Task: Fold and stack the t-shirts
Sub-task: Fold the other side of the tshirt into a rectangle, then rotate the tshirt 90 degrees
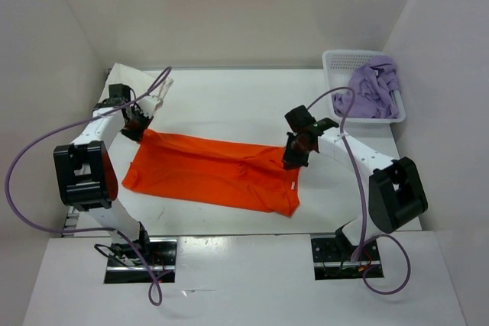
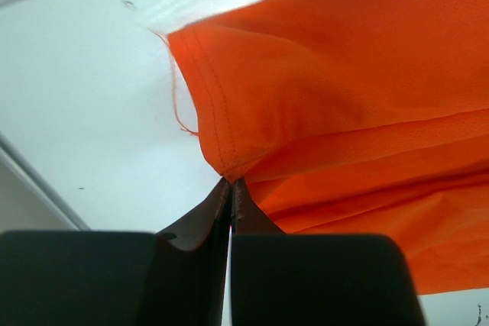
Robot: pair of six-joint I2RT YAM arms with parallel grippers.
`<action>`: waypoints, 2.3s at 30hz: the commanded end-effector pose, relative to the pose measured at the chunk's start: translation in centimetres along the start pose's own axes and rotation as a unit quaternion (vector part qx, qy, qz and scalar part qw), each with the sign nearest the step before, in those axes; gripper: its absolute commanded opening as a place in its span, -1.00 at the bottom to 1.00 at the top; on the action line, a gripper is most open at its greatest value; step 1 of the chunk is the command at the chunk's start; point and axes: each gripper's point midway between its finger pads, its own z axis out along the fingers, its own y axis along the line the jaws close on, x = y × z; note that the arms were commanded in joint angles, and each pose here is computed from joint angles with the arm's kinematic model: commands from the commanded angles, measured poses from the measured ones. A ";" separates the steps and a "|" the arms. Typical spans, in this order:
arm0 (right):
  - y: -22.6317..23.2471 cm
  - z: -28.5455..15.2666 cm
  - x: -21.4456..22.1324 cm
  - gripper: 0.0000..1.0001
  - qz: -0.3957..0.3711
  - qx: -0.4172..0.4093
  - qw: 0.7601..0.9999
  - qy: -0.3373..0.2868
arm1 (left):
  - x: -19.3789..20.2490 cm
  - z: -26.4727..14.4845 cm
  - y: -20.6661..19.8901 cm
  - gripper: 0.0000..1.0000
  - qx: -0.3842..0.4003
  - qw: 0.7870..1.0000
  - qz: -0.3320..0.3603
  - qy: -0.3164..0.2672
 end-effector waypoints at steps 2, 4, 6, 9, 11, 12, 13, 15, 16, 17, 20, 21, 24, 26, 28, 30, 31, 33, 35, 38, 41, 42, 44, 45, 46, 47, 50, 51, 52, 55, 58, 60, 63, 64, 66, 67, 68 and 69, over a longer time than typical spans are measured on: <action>0.2 0.1 2.2 -1.00 -0.005 -0.008 1.000 0.015 | 2.1 1.4 -1.4 -1.00 0.017 0.999 -0.005 0.029; 0.8 0.4 3.1 -1.00 -0.011 -0.007 1.000 0.024 | 2.7 1.9 -1.6 -1.00 0.016 0.999 -0.010 0.037; 1.6 0.8 4.1 -1.00 -0.021 -0.008 0.999 0.039 | 2.9 2.2 -1.8 -1.00 0.019 0.999 -0.021 0.042; 1.5 1.6 5.6 -1.00 -0.032 0.008 0.998 0.060 | 2.9 2.5 -1.7 -1.00 0.020 0.999 -0.021 0.043; 1.3 2.0 6.3 -1.00 -0.032 0.017 0.997 0.069 | 2.9 2.5 -1.7 -1.00 0.020 0.999 -0.021 0.043; 1.2 2.2 6.7 -1.00 -0.036 0.019 0.996 0.073 | 2.9 2.5 -1.7 -1.00 0.020 0.999 -0.021 0.043; 1.3 2.1 6.9 -1.00 -0.031 0.017 0.996 0.077 | 2.8 2.6 -1.6 -1.00 0.017 0.999 -0.021 0.039; 1.1 2.2 7.3 -0.90 -0.035 0.020 0.996 0.081 | 2.9 2.6 -1.4 -1.00 0.013 0.999 -0.020 0.042; 1.0 2.3 7.1 -0.71 -0.036 0.024 0.996 0.076 | 2.7 2.6 -1.3 -1.00 0.010 0.999 -0.020 0.038; 1.0 2.3 7.1 -0.55 -0.036 0.024 0.996 0.076 | 3.0 2.9 -1.3 -1.00 0.010 0.999 -0.020 0.045; 0.9 2.0 7.3 -0.22 -0.055 0.019 0.995 0.080 | 3.3 3.0 -1.2 -0.90 0.005 0.999 -0.020 0.049; 1.4 1.2 6.8 -0.22 -0.062 0.005 0.996 0.068 | 3.3 3.0 -1.2 -0.84 0.005 0.999 -0.020 0.049; 2.5 -0.6 5.9 -0.22 -0.090 -0.026 0.995 0.043 | 3.7 3.1 -1.3 -0.64 0.003 0.998 -0.025 0.056; 4.5 -2.7 4.1 -0.22 -0.102 -0.067 0.993 0.000 | 3.4 2.7 -1.2 -0.61 -0.001 0.998 -0.030 0.051; 5.9 -3.3 2.8 -0.22 -0.102 -0.084 0.991 -0.024 | 3.3 2.0 -1.1 -0.57 -0.011 0.998 -0.034 0.046; 7.2 -1.9 1.8 -0.22 -0.102 -0.082 0.991 -0.022 | 3.4 1.7 -0.7 -0.54 -0.024 0.998 -0.034 0.046; 7.5 -1.1 1.7 -0.22 -0.102 -0.075 0.992 -0.016 | 3.2 1.4 -0.6 -0.54 -0.027 0.998 -0.033 0.042; 9.4 -0.4 1.1 -0.13 -0.120 -0.076 0.990 -0.024 | 3.2 1.1 -0.7 -0.52 -0.027 0.998 -0.033 0.041; 10.2 1.1 0.2 -0.10 -0.123 -0.061 0.990 -0.032 | 4.0 1.3 -1.0 -0.38 -0.025 0.998 -0.034 0.052; 11.2 2.6 -0.8 -0.21 -0.117 -0.055 0.991 -0.041 | 4.3 0.8 -0.8 -0.20 -0.038 0.997 -0.038 0.056; 12.0 4.2 -0.8 -0.39 -0.118 -0.063 0.991 -0.030 | 4.3 -0.1 -0.4 -0.12 -0.056 0.996 -0.042 0.057; 12.3 4.4 -0.4 -0.57 -0.119 -0.072 0.990 -0.021 | 4.1 -0.4 -0.3 -0.10 -0.058 0.996 -0.042 0.053; 11.9 5.6 0.5 -0.75 -0.129 -0.064 0.990 -0.006 | 3.0 -1.7 0.3 -0.03 -0.071 0.996 -0.041 0.035; 12.2 5.6 1.1 -0.91 -0.139 -0.068 0.988 0.000 | 2.4 -2.4 0.4 0.00 -0.069 0.996 -0.045 0.028; 12.1 6.1 2.2 -0.98 -0.147 -0.065 0.987 0.014 | 2.0 -2.9 0.6 0.03 -0.073 0.996 -0.044 0.022; 11.8 6.4 2.9 -1.00 -0.152 -0.061 0.986 0.020 | 1.3 -3.5 0.6 0.07 -0.069 0.997 -0.044 0.011; 11.6 6.6 4.6 -1.00 -0.165 -0.059 0.984 0.036 | -0.4 -4.3 0.3 0.19 -0.049 0.997 -0.052 -0.016; 12.1 6.3 4.9 -1.00 -0.170 -0.067 0.983 0.032 | -0.9 -4.2 -0.3 0.24 -0.040 0.998 -0.051 -0.022; 11.8 6.5 5.1 -1.00 -0.170 -0.063 0.983 0.035 | -1.0 -3.5 -0.6 0.29 -0.027 0.998 -0.052 -0.019; 11.6 6.6 5.7 -1.00 -0.180 -0.061 0.981 0.039 | -1.5 -1.1 -2.9 0.34 0.010 0.999 -0.050 -0.006; 11.4 6.3 6.0 -1.00 -0.188 -0.052 0.980 0.034 | -1.0 1.5 -4.1 0.34 0.015 0.999 -0.042 0.019; 10.9 6.7 6.3 -1.00 -0.188 -0.045 0.980 0.040 | 0.0 2.8 -3.8 0.34 -0.005 0.998 -0.047 0.037; 10.6 6.4 6.5 -1.00 -0.183 -0.042 0.981 0.042 | 2.3 3.8 -3.2 0.29 -0.039 0.996 -0.046 0.073; 10.4 5.7 6.6 -1.00 -0.178 -0.041 0.982 0.043 | 2.1 3.9 -2.9 0.29 -0.046 0.995 -0.046 0.070; 10.3 4.0 5.7 -1.00 -0.163 -0.036 0.986 0.017 | 2.3 3.5 -3.0 0.29 -0.047 0.996 -0.046 0.068; 10.1 1.8 5.2 -0.97 -0.152 -0.037 0.988 0.000 | 2.7 3.6 -3.2 0.29 -0.044 0.995 -0.046 0.073; 9.3 0.9 4.5 -0.66 -0.124 -0.019 0.992 -0.024 | 2.4 3.3 -3.1 0.29 -0.048 0.996 -0.046 0.067; 8.2 0.3 4.6 -0.46 -0.107 -0.005 0.994 -0.031 | 2.8 3.4 -3.3 0.29 -0.045 0.995 -0.046 0.071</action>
